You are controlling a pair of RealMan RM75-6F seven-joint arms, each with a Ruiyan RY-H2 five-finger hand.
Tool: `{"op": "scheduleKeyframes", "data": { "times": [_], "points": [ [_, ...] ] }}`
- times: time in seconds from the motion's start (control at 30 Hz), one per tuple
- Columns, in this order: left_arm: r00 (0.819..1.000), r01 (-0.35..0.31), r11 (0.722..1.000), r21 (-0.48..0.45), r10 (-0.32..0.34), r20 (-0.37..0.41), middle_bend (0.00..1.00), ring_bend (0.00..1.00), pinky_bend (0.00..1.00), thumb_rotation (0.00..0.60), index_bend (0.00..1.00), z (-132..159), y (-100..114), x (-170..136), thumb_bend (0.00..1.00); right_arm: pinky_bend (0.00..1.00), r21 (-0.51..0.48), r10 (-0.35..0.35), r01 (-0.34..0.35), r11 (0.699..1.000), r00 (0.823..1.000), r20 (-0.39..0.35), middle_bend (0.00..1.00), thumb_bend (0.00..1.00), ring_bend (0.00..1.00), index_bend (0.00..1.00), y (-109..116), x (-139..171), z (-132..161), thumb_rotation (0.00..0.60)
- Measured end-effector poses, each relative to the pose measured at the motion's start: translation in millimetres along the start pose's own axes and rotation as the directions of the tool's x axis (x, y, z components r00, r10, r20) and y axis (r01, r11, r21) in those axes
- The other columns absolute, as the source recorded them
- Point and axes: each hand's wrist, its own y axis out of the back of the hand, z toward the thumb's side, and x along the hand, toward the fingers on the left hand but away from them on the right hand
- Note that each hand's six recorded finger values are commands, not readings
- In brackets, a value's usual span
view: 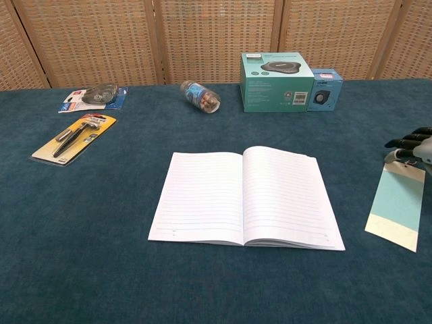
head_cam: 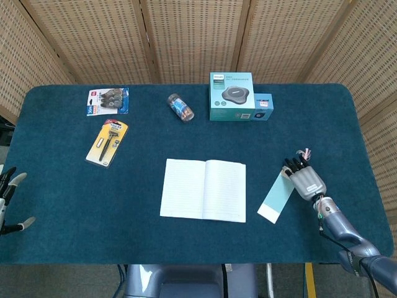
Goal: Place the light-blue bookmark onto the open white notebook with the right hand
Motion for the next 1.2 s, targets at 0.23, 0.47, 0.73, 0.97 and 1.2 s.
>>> {"op": "scheduleKeyframes", "data": {
  "times": [0.23,0.47,0.73,0.97,1.2],
  "points": [
    [1.000,0.001,1.000,0.001,-0.001,-0.001,0.00,0.00,0.00,0.600,0.00,0.3,-0.5,0.1,0.00,0.00,0.013,0.015,-0.016,1.000,1.000,0.011,0.09,1.00,0.00,0.16,-5.2,2.0,-5.0,0.600],
    [1.000,0.005,1.000,0.006,-0.005,-0.001,0.00,0.00,0.00,0.600,0.00,1.4,-1.9,0.7,0.00,0.00,0.026,0.031,-0.032,0.999,0.999,0.036,0.10,1.00,0.00,0.17,-8.7,6.9,-15.5,0.600],
    [1.000,0.007,1.000,0.010,-0.007,0.002,0.00,0.00,0.00,0.600,0.00,3.1,-2.9,0.9,0.00,0.00,0.029,0.061,-0.063,0.998,0.996,0.064,0.12,1.00,0.00,0.19,-15.7,18.8,-28.8,0.600],
    [1.000,0.009,1.000,0.010,-0.009,0.002,0.00,0.00,0.00,0.600,0.00,3.7,-3.4,0.8,0.00,0.00,0.026,0.082,-0.084,0.996,0.994,0.075,0.12,1.00,0.00,0.19,-20.2,27.8,-34.0,0.600],
    [1.000,0.013,1.000,0.015,-0.013,0.004,0.00,0.00,0.00,0.600,0.00,4.2,-4.1,0.3,0.00,0.00,0.016,0.119,-0.121,0.993,0.989,0.093,0.12,1.00,0.00,0.19,-26.4,40.9,-43.2,0.600]
  ]
}}
